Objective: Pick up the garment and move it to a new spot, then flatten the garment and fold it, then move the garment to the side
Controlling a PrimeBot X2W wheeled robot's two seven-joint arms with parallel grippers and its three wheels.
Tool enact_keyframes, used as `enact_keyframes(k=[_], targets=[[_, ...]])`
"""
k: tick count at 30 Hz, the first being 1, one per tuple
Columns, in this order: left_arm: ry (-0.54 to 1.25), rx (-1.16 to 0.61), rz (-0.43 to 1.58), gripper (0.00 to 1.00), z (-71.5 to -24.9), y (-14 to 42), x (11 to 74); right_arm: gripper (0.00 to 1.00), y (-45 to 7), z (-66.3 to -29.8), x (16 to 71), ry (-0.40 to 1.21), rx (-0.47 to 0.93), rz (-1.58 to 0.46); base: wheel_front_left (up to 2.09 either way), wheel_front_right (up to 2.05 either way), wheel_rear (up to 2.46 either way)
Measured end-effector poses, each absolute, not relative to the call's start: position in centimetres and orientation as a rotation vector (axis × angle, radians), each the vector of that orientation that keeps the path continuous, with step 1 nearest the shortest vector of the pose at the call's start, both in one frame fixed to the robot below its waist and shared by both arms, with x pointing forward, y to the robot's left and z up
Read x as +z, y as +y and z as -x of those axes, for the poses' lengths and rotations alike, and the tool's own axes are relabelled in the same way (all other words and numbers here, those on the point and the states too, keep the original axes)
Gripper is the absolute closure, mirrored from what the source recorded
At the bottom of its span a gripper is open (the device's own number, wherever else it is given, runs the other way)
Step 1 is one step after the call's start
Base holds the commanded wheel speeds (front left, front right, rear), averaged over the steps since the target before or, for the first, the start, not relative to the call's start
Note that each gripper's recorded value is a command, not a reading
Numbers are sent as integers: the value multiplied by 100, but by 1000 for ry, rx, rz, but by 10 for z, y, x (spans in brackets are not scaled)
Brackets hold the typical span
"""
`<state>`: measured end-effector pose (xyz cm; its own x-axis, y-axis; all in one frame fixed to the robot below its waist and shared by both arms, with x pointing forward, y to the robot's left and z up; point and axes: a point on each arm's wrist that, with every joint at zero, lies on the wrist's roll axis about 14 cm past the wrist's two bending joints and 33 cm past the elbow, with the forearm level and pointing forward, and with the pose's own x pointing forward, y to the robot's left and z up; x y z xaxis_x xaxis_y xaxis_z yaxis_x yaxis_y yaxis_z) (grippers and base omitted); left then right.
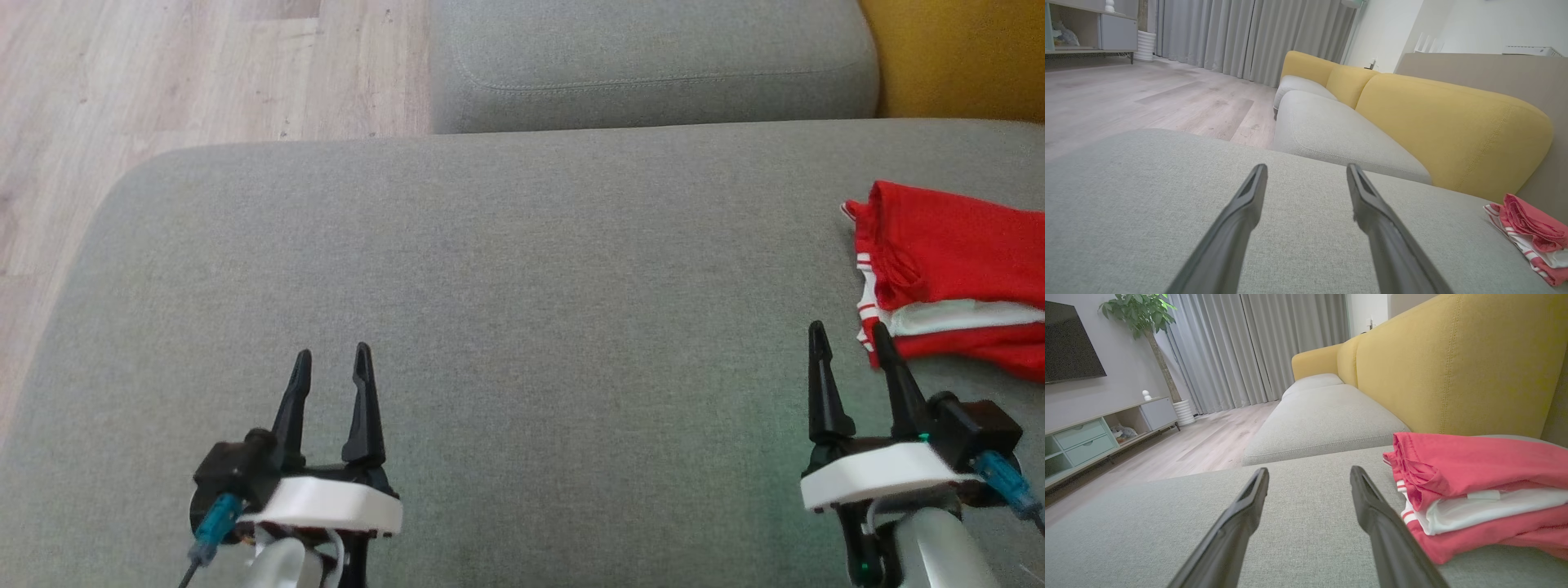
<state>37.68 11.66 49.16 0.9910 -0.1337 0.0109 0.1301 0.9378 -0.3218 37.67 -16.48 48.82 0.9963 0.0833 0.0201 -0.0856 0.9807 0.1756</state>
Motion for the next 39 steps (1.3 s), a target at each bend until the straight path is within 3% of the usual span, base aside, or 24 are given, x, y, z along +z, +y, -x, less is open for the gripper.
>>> enact_keyframes(k=[10, 11, 18, 39], targets=[[29, -129, 376, 0, -378, 116, 487, 0, -167, -374, 486, -7, 78, -169, 0, 0, 0], [49, -127, 374, 100, -376, 116, 481, 100, -168, -373, 481, 10, 76, -170, 0, 0, 0], [176, -90, 392, 100, -354, 120, 441, 100, -171, -353, 444, 131, 49, -204, 0, 0, 0], [206, -27, 590, 100, -358, 133, 442, 100, -182, -355, 444, 144, -25, -429, 0, 0, 0]])
